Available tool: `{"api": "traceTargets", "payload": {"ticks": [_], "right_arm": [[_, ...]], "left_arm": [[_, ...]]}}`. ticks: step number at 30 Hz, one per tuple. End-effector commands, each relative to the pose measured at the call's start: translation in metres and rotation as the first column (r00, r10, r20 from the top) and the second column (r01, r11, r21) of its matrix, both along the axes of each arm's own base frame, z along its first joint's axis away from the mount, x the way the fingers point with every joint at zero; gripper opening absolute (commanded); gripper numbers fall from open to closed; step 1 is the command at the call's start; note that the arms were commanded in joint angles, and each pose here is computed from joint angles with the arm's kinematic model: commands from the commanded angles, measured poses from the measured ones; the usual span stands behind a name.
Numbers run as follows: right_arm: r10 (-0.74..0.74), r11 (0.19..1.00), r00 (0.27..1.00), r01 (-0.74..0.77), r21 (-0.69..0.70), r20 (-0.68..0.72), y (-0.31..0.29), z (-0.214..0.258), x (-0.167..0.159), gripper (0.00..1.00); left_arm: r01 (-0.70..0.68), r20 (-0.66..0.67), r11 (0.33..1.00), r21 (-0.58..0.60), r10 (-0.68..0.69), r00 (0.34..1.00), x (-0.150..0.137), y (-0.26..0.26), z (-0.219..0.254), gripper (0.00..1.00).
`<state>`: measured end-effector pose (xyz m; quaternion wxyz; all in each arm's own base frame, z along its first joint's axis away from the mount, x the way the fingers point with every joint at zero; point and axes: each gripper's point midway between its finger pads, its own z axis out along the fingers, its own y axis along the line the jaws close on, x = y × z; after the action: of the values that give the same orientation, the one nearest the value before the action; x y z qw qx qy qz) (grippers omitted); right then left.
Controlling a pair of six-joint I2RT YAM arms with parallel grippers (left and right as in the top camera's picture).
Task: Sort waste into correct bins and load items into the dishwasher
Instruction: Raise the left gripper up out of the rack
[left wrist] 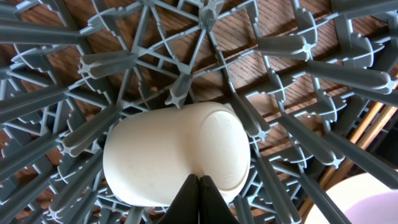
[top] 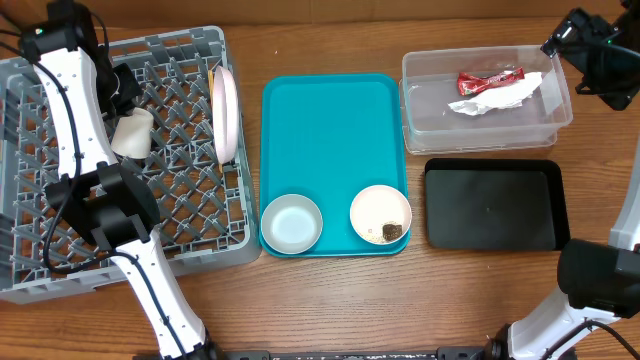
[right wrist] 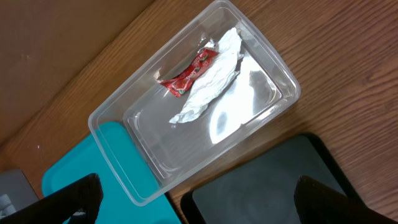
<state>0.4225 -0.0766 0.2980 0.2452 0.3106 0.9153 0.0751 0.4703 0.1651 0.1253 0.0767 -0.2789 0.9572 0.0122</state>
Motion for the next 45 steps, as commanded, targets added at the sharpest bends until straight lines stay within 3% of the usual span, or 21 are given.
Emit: {"api": "traceTargets", "payload": {"ticks": [1,5,11,17,33,40,45], "right_arm": [[-0.006,1.000,1.000,0.006,-0.003,0.025,-0.001,0.008,0.001,1.00],[-0.006,1.000,1.000,0.006,-0.003,0.025,-0.001,0.008,0.001,1.00],[-0.006,1.000,1.000,0.006,-0.003,0.025,-0.001,0.008,0.001,1.00],[-0.006,1.000,1.000,0.006,-0.003,0.025,-0.001,0.008,0.001,1.00],[-0.006,1.000,1.000,0.006,-0.003,0.025,-0.001,0.008,0.001,1.00],[-0.006,1.000,1.000,0.006,-0.003,0.025,-0.001,0.008,0.001,1.00],[-0.006,1.000,1.000,0.006,-0.003,0.025,-0.001,0.008,0.001,1.00]], "left_arm": [[-0.015,0.000,0.999,-0.039,0.015,1.000,0.003,-0.004,-0.009,0.04],[0.026,0.097,0.987,-0.160,-0.011,0.995,0.022,-0.025,-0.001,0.04],[0.054,0.119,0.990,-0.127,-0.039,0.992,0.028,-0.024,0.000,0.04],[0.014,0.035,0.999,-0.052,-0.013,0.999,0.011,-0.008,-0.005,0.04],[-0.034,-0.086,0.999,-0.013,0.033,0.996,-0.019,0.003,-0.010,0.04],[-0.167,-0.169,0.986,0.004,0.165,0.972,-0.053,0.030,-0.007,0.04],[-0.242,-0.084,0.967,-0.084,0.235,0.968,-0.063,0.047,0.020,0.04]]}}
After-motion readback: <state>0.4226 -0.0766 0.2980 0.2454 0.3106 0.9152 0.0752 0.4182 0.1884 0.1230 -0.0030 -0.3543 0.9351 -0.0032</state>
